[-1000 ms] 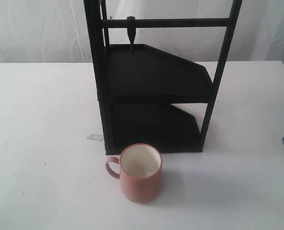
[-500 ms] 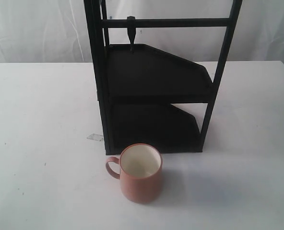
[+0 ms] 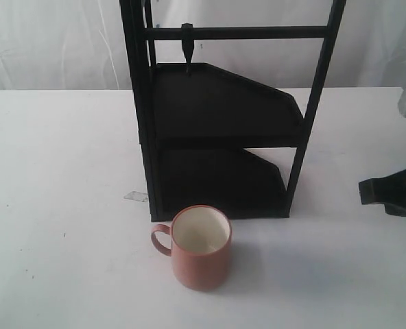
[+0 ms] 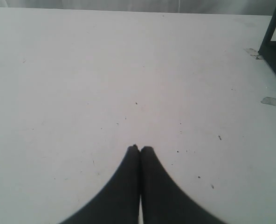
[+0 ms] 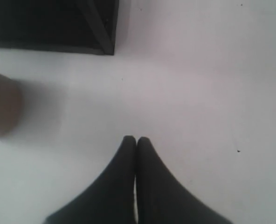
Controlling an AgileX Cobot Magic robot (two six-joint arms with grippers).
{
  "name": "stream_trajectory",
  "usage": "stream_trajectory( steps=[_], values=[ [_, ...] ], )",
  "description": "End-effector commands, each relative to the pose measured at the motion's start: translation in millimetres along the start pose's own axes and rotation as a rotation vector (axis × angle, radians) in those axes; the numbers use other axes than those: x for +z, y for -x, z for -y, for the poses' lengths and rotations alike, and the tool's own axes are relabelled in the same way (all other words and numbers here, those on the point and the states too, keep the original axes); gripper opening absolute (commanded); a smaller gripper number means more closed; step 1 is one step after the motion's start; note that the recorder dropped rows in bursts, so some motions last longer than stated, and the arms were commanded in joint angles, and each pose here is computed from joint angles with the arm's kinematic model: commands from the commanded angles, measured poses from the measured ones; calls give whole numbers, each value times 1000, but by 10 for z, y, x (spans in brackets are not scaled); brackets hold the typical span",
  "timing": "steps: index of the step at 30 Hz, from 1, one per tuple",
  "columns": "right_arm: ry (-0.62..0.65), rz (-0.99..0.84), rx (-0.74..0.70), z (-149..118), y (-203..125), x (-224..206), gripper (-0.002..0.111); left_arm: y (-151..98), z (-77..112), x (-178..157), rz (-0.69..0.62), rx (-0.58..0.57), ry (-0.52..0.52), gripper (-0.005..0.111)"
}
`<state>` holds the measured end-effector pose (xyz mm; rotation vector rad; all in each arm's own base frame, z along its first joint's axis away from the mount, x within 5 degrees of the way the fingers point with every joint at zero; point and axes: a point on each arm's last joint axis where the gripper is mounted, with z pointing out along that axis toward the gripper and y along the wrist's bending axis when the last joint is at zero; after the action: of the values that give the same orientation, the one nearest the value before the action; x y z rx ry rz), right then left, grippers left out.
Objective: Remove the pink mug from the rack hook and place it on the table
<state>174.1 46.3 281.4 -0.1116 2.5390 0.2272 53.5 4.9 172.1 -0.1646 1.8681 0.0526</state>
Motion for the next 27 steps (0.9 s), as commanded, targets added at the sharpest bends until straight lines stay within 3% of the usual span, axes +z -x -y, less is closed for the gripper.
stream_trajectory(
  steps=[1,10,12,15,19,23,27],
  values=[
    [12,66,10,-2,8,-121,0,-10,-1,0,-2,-9,2,0],
    [-29,99,-35,33,34,-130,0,-10,-1,0,-2,-9,2,0],
    [25,197,-4,-16,101,-217,0,-10,-1,0,-2,-9,2,0],
    [6,376,-172,-22,217,-421,0,-10,-1,0,-2,-9,2,0],
    [-73,531,-285,91,239,-728,0,-10,-1,0,-2,-9,2,0],
    [-196,695,-260,199,23,-1160,0,-10,-1,0,-2,-9,2,0],
    [-270,876,-260,138,-247,-1546,0,-10,-1,0,-2,-9,2,0]
  ],
)
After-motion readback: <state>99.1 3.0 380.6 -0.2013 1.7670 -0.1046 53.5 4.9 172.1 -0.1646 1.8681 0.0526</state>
